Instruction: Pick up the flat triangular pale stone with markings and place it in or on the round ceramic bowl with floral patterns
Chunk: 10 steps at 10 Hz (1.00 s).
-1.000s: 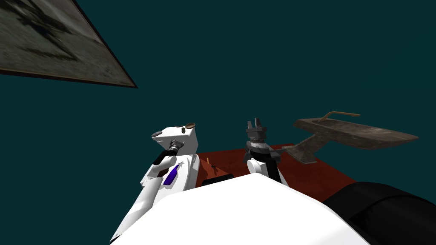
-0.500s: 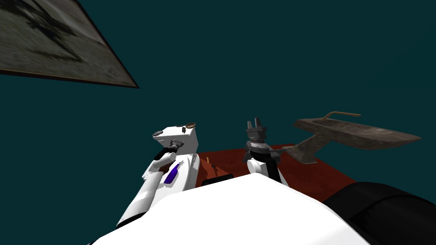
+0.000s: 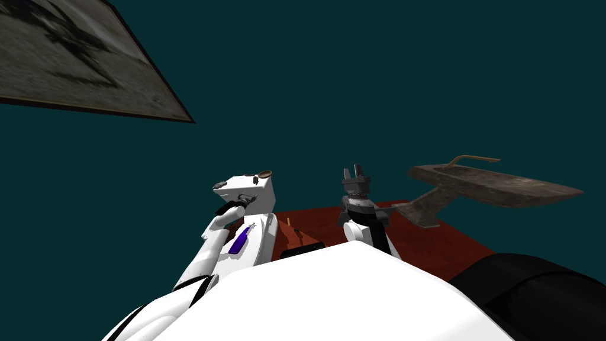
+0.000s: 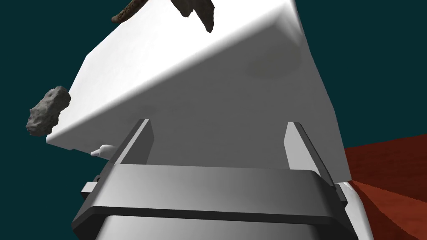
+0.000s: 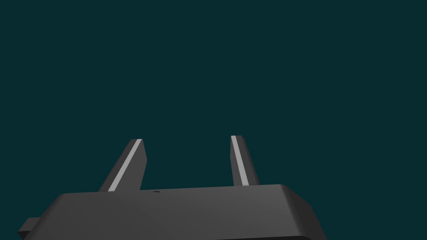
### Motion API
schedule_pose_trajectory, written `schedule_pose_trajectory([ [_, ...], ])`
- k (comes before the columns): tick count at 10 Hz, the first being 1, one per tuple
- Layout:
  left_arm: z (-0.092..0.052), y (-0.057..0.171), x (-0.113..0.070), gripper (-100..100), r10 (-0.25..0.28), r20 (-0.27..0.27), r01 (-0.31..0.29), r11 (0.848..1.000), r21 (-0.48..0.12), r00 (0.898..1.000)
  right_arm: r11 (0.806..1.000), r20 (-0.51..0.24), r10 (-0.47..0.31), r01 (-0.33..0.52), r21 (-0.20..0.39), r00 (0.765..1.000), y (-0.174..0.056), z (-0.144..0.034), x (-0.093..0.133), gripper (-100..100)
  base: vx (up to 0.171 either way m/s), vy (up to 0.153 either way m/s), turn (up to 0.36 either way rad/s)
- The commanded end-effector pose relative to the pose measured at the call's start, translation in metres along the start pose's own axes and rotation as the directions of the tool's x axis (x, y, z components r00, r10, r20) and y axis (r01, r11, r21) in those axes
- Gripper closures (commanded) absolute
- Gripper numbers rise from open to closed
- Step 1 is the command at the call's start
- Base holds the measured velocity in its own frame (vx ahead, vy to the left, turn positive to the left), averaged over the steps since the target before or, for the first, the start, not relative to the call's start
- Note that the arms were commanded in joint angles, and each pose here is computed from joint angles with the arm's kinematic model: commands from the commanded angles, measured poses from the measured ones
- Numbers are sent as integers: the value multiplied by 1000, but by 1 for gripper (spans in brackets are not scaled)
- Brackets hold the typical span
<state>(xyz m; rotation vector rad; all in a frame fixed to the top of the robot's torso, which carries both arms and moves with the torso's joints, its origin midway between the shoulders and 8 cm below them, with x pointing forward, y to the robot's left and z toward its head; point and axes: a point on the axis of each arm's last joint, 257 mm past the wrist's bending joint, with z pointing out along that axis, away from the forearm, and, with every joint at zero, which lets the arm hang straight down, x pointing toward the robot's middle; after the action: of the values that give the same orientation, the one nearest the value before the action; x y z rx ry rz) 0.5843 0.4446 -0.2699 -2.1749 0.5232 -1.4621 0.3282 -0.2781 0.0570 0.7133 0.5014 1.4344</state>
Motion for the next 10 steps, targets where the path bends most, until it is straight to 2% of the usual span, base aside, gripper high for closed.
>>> schedule_pose_trajectory([
  [1,5,3,-11,-100,-30,32,31,999,-18,999,1000,0,0,0,0,1000,0,0,0,0,-10,-1,-7],
  [2,12,-4,1,-100,-72,30,73,997,-29,997,1000,0,0,0,0,1000,0,0,0,0,-7,-1,-7],
  [3,13,0,-9,-100,-76,50,78,996,-34,996,1000,0,0,0,0,1000,0,0,0,0,0,0,0],
  [4,13,1,-11,-100,-77,54,79,996,-36,996,1000,0,0,0,0,1000,0,0,0,0,0,0,0],
  [5,21,-5,-1,-100,-119,57,122,991,-46,991,1000,0,0,0,0,1000,0,0,0,0,-3,0,-15],
  [6,21,-2,-9,-100,-122,74,126,991,-50,990,1000,0,0,0,0,1000,0,0,0,0,-1,1,-13],
  [7,28,-7,0,-100,-163,78,168,984,-60,983,1000,0,0,0,0,1000,0,0,0,0,-1,1,-21],
  [8,29,-5,-7,-100,-166,92,172,983,-62,982,1000,0,0,0,0,1000,0,0,0,0,1,2,-13],
  [9,35,-10,4,-100,-204,94,211,975,-71,974,1000,0,0,0,0,1000,0,0,0,0,3,1,-17],
  [10,39,-13,6,-100,-241,109,250,965,-79,964,1000,0,0,0,0,1000,0,0,0,0,7,3,-46],
])
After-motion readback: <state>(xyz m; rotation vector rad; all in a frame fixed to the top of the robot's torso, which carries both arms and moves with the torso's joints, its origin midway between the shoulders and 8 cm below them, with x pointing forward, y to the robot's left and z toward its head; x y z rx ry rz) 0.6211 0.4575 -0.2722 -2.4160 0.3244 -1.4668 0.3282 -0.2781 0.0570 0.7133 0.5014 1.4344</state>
